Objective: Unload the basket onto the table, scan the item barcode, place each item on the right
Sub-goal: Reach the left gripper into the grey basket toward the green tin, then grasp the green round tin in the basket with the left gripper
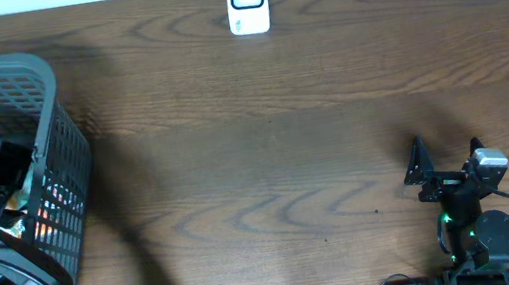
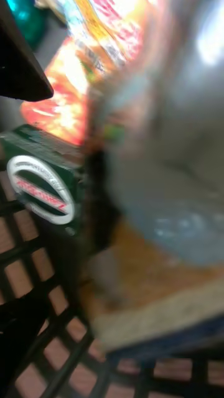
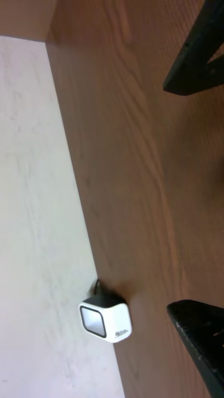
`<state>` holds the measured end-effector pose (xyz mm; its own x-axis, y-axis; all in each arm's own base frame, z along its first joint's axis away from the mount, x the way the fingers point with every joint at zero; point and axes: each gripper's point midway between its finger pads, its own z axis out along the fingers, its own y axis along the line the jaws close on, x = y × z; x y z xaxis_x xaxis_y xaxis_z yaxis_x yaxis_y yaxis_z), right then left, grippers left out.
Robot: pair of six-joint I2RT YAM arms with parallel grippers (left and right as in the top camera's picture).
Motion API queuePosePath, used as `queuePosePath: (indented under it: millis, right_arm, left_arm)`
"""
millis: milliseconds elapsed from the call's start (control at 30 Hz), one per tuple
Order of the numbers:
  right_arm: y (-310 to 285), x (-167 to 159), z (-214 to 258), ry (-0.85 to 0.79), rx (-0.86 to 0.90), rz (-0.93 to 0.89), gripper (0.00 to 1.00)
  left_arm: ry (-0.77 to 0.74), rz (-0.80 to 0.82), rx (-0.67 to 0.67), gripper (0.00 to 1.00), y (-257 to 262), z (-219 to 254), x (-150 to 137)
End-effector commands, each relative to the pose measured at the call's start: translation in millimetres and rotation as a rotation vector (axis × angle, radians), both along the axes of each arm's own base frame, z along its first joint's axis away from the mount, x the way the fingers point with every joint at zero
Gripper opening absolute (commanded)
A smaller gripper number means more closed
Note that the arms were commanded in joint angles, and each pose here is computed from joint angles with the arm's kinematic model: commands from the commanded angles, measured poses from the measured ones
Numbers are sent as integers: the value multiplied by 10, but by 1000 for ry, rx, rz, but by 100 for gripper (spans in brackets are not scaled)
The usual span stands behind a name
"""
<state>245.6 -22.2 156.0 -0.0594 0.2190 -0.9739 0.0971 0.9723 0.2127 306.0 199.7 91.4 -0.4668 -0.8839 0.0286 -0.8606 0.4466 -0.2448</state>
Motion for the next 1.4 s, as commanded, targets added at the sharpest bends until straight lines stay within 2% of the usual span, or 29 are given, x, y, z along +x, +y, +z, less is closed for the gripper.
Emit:
queuePosePath:
  millis: [0, 267, 367, 600, 733, 1067, 1367]
  right_arm:
    - [-2, -1, -11, 2, 10, -4, 99]
    - [-2, -1, -11, 2, 10, -4, 99]
    - [-2, -1, -11, 2, 10, -4, 99]
    - [-2, -1, -11, 2, 10, -4, 99]
    - [-2, -1, -11, 2, 10, -4, 99]
    - [-2, -1, -11, 2, 10, -4, 99]
    - [-2, -1, -11, 2, 10, -4, 99]
  left_arm:
    - [-51, -95, -24, 95, -91, -152, 54]
    - [-126, -178, -34, 94, -277, -473, 153]
    - [-136, -236, -25, 89, -392, -524, 209]
    - [-130, -325, -26, 45, -625, -532, 291]
    - [-117, -326, -38, 32, -654, -536, 260]
    - [-153, -213, -10, 23, -420, -287, 264]
    - [-249, -169, 83, 22, -303, 223, 263]
